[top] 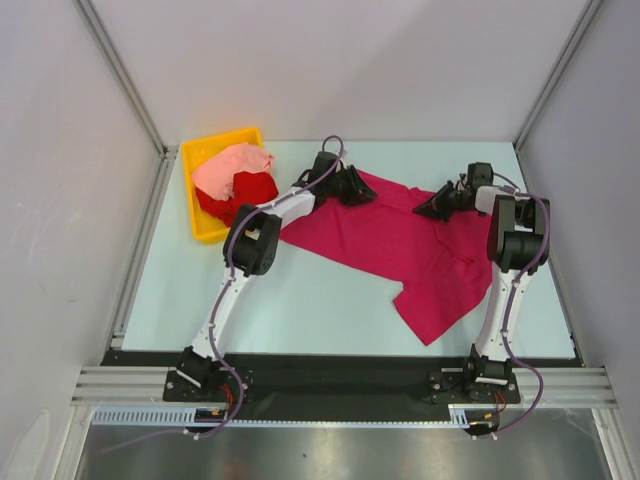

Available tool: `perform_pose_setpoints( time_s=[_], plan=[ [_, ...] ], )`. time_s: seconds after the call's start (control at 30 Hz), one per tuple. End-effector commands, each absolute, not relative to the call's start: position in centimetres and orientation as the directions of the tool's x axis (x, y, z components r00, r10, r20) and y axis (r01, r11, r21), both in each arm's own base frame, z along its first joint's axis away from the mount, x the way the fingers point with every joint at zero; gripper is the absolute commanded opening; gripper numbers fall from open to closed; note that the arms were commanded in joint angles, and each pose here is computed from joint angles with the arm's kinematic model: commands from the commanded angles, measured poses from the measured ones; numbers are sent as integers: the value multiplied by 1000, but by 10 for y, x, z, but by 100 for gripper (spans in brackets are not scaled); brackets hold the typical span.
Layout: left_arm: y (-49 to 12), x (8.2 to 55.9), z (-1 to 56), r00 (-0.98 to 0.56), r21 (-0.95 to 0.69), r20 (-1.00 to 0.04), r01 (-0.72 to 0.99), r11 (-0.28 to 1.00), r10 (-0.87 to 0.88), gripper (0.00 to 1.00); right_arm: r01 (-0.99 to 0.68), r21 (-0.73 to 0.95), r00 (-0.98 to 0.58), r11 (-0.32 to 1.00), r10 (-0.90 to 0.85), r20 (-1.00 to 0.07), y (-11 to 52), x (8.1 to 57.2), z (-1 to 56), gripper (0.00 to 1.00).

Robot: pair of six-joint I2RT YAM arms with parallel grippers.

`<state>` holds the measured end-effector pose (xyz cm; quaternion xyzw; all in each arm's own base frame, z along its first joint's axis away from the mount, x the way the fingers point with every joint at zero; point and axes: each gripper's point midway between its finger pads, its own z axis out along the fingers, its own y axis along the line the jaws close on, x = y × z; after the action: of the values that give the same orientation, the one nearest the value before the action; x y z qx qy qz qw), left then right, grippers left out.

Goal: Fold and stack the t-shirts
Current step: Fold the tshirt

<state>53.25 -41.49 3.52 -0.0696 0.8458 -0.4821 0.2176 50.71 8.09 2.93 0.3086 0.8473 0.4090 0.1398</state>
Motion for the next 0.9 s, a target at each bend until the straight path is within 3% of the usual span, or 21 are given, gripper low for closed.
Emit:
perform_pose_setpoints(
  time_s=[0.0, 0.33, 0.43, 0.6, 0.67, 0.8, 0.87],
  plan=[
    [-413, 526, 68, -893, -839, -338, 143, 526, -296, 36, 397, 774, -791, 493, 611, 17, 77, 488, 29, 11],
    [-405, 515, 54, -908, -801, -340, 141, 582, -247, 36, 489, 754, -744, 438, 660, 98, 55, 457, 7, 11],
    [-400, 522, 79, -874, -755, -437, 227, 615, -215, 43, 489, 751, -735, 443, 674, 81, 45, 449, 11, 11],
    [-382, 546, 129, -751, -599, -644, 372, 709, -150, 53, 429, 733, -745, 528, 665, -43, 25, 453, 47, 13],
    [-369, 559, 150, -698, -562, -698, 392, 728, -163, 54, 404, 731, -724, 549, 681, -111, 11, 459, 73, 20],
    [-341, 591, 148, -664, -593, -698, 326, 737, -268, 51, 442, 669, -639, 597, 733, -232, -30, 469, 96, 30],
    [-332, 605, 144, -656, -643, -677, 308, 702, -333, 51, 469, 626, -618, 623, 738, -272, -47, 472, 104, 49]
  ],
)
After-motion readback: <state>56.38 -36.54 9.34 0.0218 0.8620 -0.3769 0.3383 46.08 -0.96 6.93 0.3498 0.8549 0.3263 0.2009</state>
